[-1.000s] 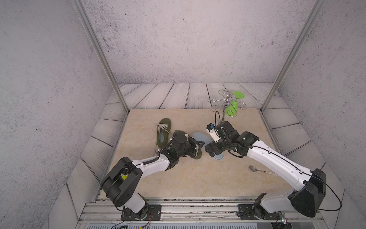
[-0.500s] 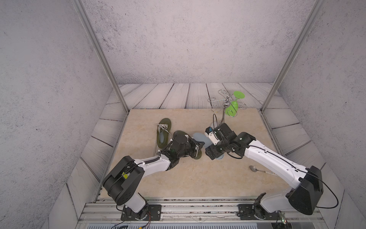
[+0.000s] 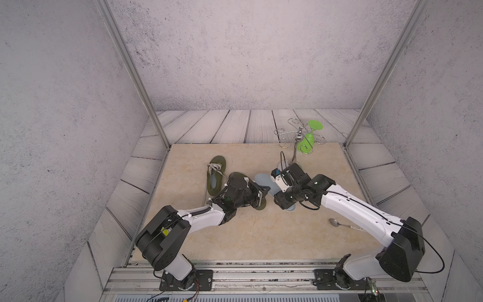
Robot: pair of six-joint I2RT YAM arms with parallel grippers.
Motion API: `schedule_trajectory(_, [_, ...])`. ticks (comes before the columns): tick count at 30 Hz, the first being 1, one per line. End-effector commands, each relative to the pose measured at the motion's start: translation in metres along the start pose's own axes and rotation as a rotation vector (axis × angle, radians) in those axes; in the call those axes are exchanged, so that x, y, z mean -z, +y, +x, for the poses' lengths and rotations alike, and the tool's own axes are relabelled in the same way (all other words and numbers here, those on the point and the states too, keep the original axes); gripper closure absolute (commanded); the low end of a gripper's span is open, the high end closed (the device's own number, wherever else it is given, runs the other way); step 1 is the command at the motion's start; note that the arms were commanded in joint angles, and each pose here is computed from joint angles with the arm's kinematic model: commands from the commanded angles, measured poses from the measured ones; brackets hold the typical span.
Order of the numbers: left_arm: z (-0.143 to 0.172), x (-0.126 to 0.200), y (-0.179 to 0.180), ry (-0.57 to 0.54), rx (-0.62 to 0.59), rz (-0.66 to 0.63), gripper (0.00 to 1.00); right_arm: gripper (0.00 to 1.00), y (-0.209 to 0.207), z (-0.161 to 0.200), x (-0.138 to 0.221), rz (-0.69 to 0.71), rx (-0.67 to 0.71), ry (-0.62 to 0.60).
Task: Insert the insole into the shoe
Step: Pick up the insole from the center of the board.
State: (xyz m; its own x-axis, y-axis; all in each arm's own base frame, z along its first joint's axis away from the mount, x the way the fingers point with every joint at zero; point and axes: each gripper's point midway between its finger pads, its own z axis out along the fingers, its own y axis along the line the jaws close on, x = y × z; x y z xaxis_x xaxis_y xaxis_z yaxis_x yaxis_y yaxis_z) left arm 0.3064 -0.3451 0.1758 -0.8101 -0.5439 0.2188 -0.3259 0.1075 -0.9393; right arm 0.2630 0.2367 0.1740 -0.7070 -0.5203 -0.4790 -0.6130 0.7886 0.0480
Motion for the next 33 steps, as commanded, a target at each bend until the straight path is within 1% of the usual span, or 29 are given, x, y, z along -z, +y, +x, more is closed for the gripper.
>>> schedule_trajectory(1, [0.003,-0.004,0.003,0.022,0.026,0.006,0.97,0.50,0.003,0.004,-0.002,-0.011,-0.003,0.042])
schedule_trajectory(2, [0.003,-0.005,0.003,0.026,0.026,0.007,0.93,0.51,0.003,0.004,-0.001,-0.011,-0.006,0.044])
schedule_trajectory(4, [0.004,-0.006,0.004,0.031,0.024,0.004,0.75,0.54,0.002,0.005,-0.001,-0.005,-0.010,0.046])
schedule_trajectory(5, [0.004,-0.006,0.004,0.033,0.019,0.002,0.68,0.54,0.002,0.005,-0.001,-0.002,-0.012,0.049])
schedule_trajectory(6, [0.004,-0.006,0.005,0.032,0.011,-0.004,0.58,0.55,0.001,0.006,-0.001,0.003,-0.013,0.056])
schedule_trajectory(7, [0.004,-0.005,0.006,0.031,0.003,-0.010,0.52,0.55,0.000,0.007,0.000,0.007,-0.014,0.063])
schedule_trajectory(9, [0.002,-0.002,0.007,0.024,-0.027,-0.025,0.48,0.57,-0.002,0.008,0.002,0.019,-0.019,0.079])
schedule_trajectory(13, [-0.007,0.014,0.012,-0.001,-0.127,-0.110,0.46,0.59,-0.006,0.009,0.007,0.039,-0.019,0.109])
schedule_trajectory(16, [-0.020,0.036,0.011,-0.028,-0.235,-0.200,0.46,0.61,-0.010,0.011,0.010,0.060,-0.031,0.138])
schedule_trajectory(19, [-0.037,0.067,0.007,-0.071,-0.399,-0.331,0.46,0.62,-0.016,0.011,0.015,0.079,-0.052,0.140])
schedule_trajectory(21, [-0.048,0.085,0.002,-0.092,-0.545,-0.426,0.46,0.63,-0.019,0.012,0.017,0.082,-0.067,0.139])
schedule_trajectory(22, [-0.053,0.093,-0.002,-0.089,-0.641,-0.484,0.46,0.63,-0.019,0.013,0.018,0.084,-0.073,0.137])
schedule_trajectory(24, [-0.059,0.103,-0.006,-0.049,-0.799,-0.604,0.46,0.63,-0.019,0.016,0.020,0.081,-0.083,0.135])
schedule_trajectory(26, [-0.061,0.103,-0.006,0.032,-0.923,-0.694,0.46,0.63,-0.019,0.020,0.021,0.078,-0.094,0.137])
schedule_trajectory(28, [-0.064,0.099,0.001,0.130,-1.002,-0.784,0.48,0.63,-0.019,0.026,0.021,0.074,-0.104,0.142])
schedule_trajectory(33, [-0.072,0.091,0.018,0.311,-1.103,-0.972,0.53,0.63,-0.023,0.045,0.024,0.077,-0.129,0.155])
